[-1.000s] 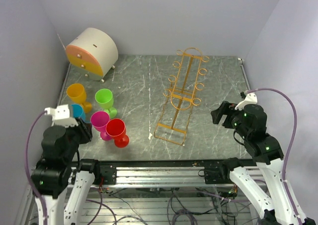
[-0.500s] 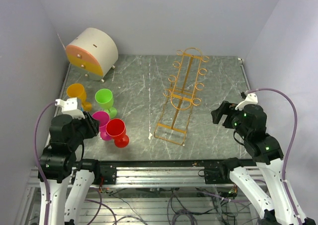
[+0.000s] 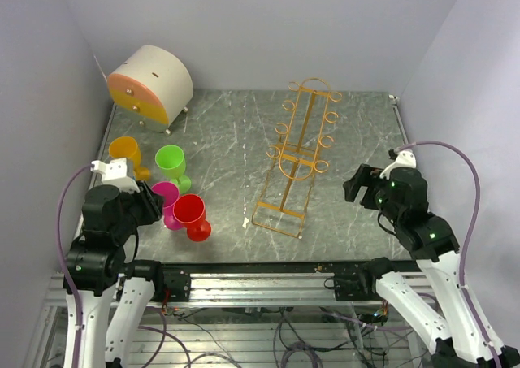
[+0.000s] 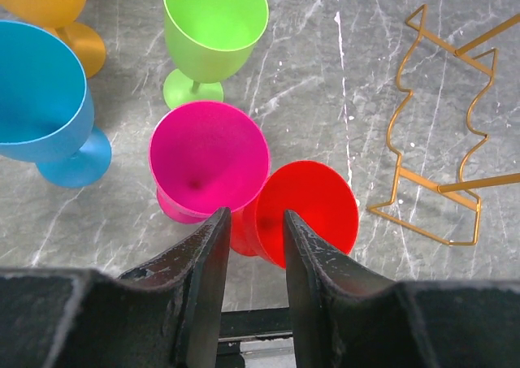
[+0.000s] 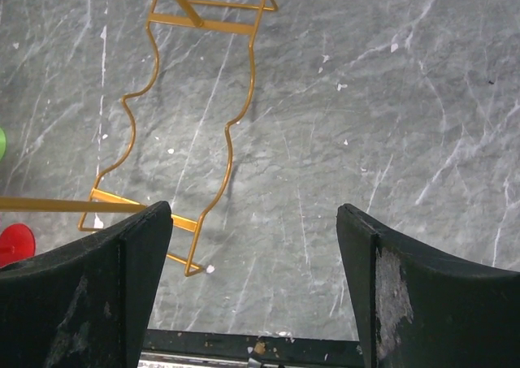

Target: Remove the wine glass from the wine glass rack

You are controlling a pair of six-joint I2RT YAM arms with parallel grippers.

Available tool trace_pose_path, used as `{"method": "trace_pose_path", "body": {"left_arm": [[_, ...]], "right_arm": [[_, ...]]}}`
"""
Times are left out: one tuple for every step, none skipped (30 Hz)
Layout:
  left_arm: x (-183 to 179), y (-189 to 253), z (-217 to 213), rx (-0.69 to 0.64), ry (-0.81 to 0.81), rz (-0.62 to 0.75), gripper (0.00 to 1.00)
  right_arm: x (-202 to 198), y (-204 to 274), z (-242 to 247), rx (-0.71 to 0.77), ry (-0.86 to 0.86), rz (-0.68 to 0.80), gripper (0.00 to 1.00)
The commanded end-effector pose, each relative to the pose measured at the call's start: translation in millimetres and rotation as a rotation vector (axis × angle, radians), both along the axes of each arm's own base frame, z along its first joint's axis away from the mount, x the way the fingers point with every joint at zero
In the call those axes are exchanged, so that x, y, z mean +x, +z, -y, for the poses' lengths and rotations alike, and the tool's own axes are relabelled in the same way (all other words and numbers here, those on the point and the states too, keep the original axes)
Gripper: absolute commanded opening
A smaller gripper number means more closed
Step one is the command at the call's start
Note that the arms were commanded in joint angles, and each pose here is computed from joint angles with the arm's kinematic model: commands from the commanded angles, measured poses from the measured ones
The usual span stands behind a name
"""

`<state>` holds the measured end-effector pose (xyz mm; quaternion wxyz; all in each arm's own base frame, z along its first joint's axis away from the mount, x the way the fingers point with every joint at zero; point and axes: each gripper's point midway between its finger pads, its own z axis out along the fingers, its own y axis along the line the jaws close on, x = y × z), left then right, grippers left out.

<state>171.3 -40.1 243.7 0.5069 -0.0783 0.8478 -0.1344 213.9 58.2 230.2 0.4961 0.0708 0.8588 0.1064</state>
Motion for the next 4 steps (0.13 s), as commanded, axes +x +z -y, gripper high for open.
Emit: {"method": "trace_pose_path", "body": {"left_arm": [[5.2,4.8,-0.3,-0.007,0.008,0.027,0.43],[5.3,4.1,-0.3,-0.007,0.008,0.024,0.43],[5.2,4.4,-0.3,-0.008,0.008,0.025,0.43],[4.9,4.5,-0.5,-0.008,0.010,0.026,0.43]], "right_arm": [[-0.8,-4.0,2.6,-0.007,-0.023,-0.012,0.83],[-0.9,-3.4,2.3,-0.005,-0.022,-0.009,0.83],[-1.2,-2.7,2.4,-0.004,-0.022,-0.005,0.84],[-1.5,-2.1,2.6,-0.002,-0.022,-0.002,0.85]]}}
